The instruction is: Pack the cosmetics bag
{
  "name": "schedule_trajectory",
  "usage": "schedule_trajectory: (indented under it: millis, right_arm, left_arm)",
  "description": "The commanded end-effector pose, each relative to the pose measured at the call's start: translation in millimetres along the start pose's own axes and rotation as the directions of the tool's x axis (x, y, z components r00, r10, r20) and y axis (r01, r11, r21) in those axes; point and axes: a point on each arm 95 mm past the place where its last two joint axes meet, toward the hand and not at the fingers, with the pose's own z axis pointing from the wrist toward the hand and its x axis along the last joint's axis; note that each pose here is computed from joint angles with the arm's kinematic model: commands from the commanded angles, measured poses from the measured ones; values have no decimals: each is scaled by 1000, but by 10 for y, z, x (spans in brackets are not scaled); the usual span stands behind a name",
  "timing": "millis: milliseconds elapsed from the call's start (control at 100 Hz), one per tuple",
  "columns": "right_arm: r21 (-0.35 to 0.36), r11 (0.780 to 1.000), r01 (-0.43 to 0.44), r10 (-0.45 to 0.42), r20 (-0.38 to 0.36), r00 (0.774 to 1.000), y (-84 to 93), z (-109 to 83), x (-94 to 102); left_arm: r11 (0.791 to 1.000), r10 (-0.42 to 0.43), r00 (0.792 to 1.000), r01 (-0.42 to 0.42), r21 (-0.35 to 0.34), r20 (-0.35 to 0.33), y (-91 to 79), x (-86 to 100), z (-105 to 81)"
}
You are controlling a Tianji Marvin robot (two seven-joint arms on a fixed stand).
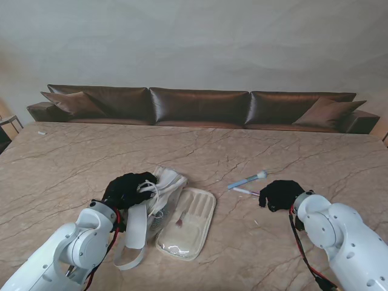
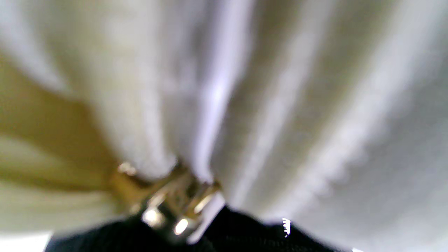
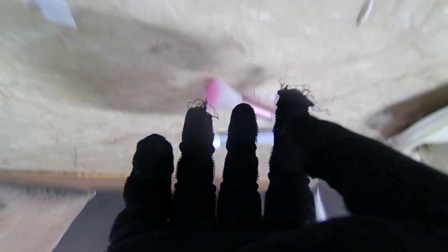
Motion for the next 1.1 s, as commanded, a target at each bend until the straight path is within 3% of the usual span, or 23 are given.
schedule_trajectory:
  millis: [0, 130, 220, 510, 830, 1090]
  right_arm:
    - [3, 1000, -11, 11, -9, 1000, -41, -14, 54]
    - [-84, 996, -30, 29, -5, 1000, -26, -20, 43]
    - [-99, 995, -23, 24, 7, 1000, -15, -23, 34]
    - [-32, 999, 13, -12, 42, 999, 8, 59, -39]
    - [27, 999, -38, 37, 62, 997, -46, 163, -95]
    - [91, 995, -44, 41, 32, 999, -118, 177, -25]
  left_arm:
    - [1000, -7, 1000, 7, -6, 7, 37, -4, -13]
    - [1000, -13, 1000, 13, -5, 13, 54, -9, -8]
    - [1000, -15, 1000, 15, -3, 15, 64, -6, -9]
    - [1000, -15, 1000, 15, 1, 10, 53, 36, -4]
    - [1000, -21, 1000, 21, 5, 16, 54, 28, 2]
    - [1000, -25, 999, 25, 3, 21, 57, -2, -3]
